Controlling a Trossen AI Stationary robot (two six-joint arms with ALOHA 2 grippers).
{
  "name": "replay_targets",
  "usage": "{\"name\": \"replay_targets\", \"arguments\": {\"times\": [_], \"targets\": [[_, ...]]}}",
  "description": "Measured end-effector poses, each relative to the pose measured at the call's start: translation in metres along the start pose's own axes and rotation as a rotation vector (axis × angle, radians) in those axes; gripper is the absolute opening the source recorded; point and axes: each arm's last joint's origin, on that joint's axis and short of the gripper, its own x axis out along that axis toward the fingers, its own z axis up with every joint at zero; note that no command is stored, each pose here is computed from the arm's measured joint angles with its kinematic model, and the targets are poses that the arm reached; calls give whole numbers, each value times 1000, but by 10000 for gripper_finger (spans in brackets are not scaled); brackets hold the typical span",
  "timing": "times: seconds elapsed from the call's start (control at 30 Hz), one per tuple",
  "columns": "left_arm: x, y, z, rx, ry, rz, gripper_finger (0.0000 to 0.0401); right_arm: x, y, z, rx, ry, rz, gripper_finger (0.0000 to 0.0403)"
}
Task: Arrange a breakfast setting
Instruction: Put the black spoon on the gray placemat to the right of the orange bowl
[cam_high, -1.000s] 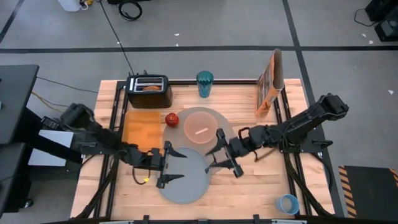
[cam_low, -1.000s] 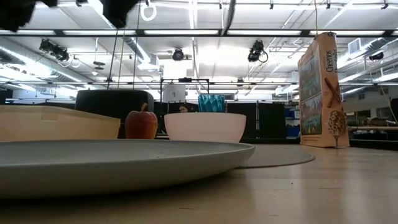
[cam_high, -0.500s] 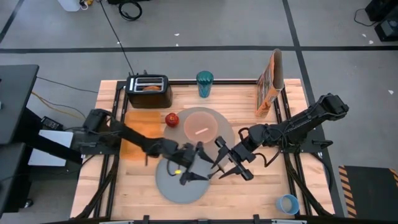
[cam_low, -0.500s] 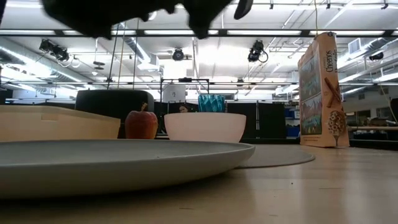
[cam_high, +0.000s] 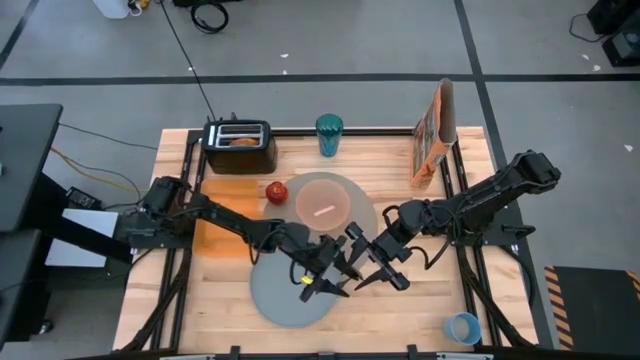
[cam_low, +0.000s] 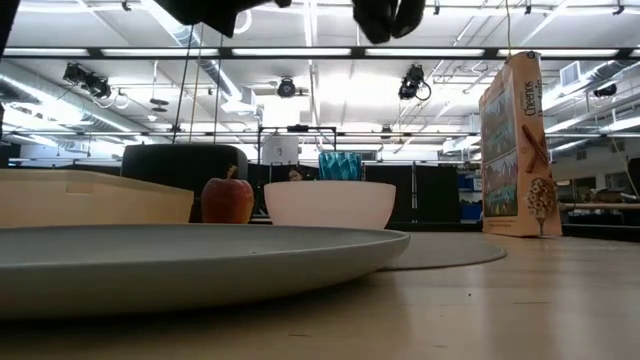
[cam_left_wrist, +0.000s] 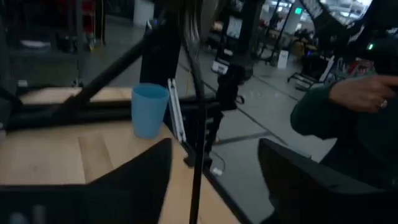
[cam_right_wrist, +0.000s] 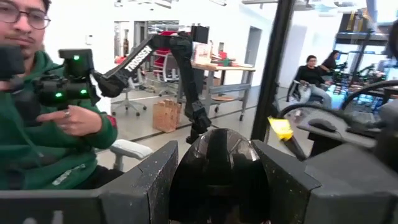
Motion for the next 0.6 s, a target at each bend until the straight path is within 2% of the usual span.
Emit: {"name": "replay_targets", "arguments": {"times": [0.1, 0.23, 0.37, 0.6], "targets": [[0, 0, 1, -2, 0, -1, 171, 0, 1, -1, 1, 5, 14, 201], [0, 0, 1, -77, 0, 2, 93, 0, 1, -1, 2, 8, 33, 201], [0, 0, 1, -48, 1, 0, 24, 0, 1, -1, 4, 10, 40, 202], [0, 2, 1, -45, -1, 5, 15, 0, 1, -1, 114, 15, 9, 235]]}}
